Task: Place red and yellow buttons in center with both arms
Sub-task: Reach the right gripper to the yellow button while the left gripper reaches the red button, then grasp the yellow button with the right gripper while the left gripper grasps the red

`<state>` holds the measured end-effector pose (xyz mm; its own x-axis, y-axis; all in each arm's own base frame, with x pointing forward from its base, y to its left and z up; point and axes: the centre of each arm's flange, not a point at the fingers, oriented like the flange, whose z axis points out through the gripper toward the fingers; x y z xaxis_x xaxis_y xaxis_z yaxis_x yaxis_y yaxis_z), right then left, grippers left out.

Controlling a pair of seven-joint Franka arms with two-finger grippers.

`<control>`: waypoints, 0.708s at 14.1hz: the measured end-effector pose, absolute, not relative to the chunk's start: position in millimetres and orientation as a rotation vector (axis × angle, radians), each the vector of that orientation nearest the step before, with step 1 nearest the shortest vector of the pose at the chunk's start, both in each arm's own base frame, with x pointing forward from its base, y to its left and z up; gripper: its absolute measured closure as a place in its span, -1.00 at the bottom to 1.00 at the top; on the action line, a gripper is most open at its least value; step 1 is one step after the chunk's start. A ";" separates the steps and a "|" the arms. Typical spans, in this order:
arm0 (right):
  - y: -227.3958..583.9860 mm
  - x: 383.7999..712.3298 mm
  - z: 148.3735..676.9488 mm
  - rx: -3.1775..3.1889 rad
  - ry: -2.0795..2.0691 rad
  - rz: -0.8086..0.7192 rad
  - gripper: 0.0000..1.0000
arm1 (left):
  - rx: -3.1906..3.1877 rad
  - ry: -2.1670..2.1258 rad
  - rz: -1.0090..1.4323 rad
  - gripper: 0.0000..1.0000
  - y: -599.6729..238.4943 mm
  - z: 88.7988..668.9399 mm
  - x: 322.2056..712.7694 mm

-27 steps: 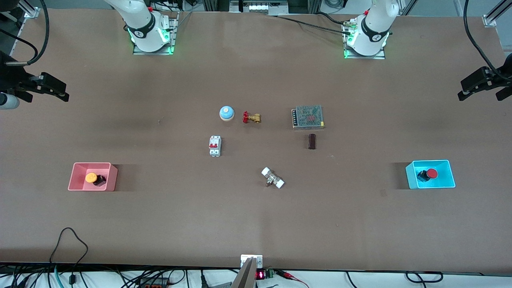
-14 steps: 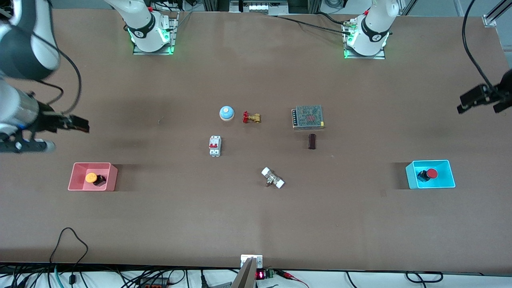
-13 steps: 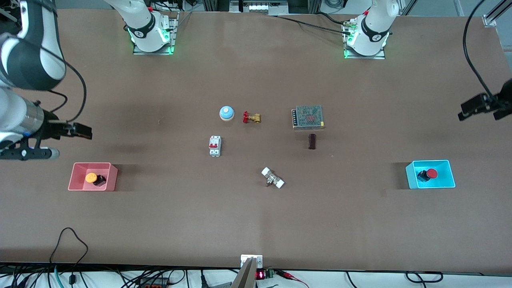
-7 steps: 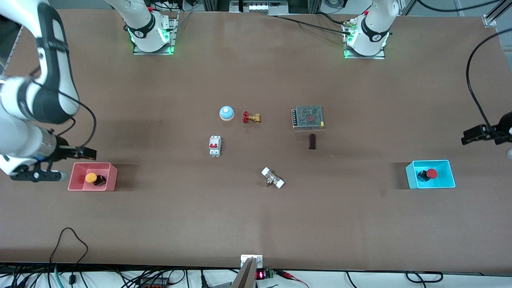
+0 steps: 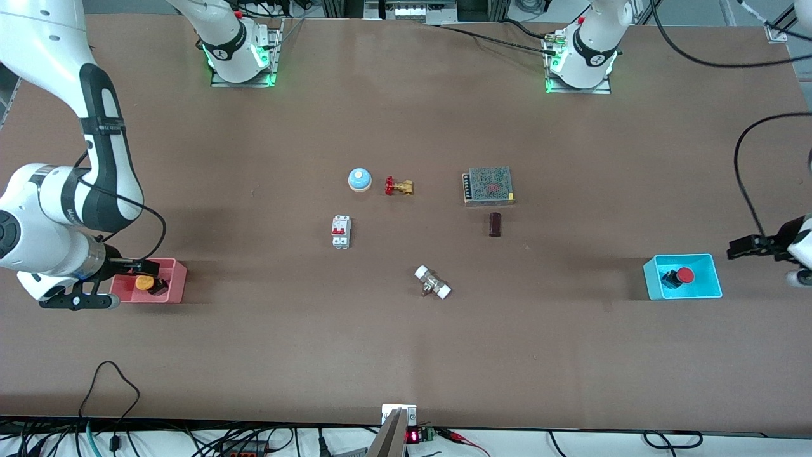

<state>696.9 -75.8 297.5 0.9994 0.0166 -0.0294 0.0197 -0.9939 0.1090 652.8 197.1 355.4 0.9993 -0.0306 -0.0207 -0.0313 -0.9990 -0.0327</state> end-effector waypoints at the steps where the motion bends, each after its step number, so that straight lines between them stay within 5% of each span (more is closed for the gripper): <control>1: -79.6 697.8 289.7 3.030 0.041 -0.039 -1.00 | -3.113 0.058 0.053 -1.00 193.5 336.8 655.9; 10: -84.5 702.7 240.9 3.015 0.133 -0.025 -1.00 | -3.137 0.046 0.148 -1.00 164.5 251.6 666.0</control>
<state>702.7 -84.5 240.9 0.9960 0.0867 -0.0222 0.0888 -0.9886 0.1220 666.0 164.5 251.6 0.9951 -0.0293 -0.0943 -0.0294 -0.9996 0.0008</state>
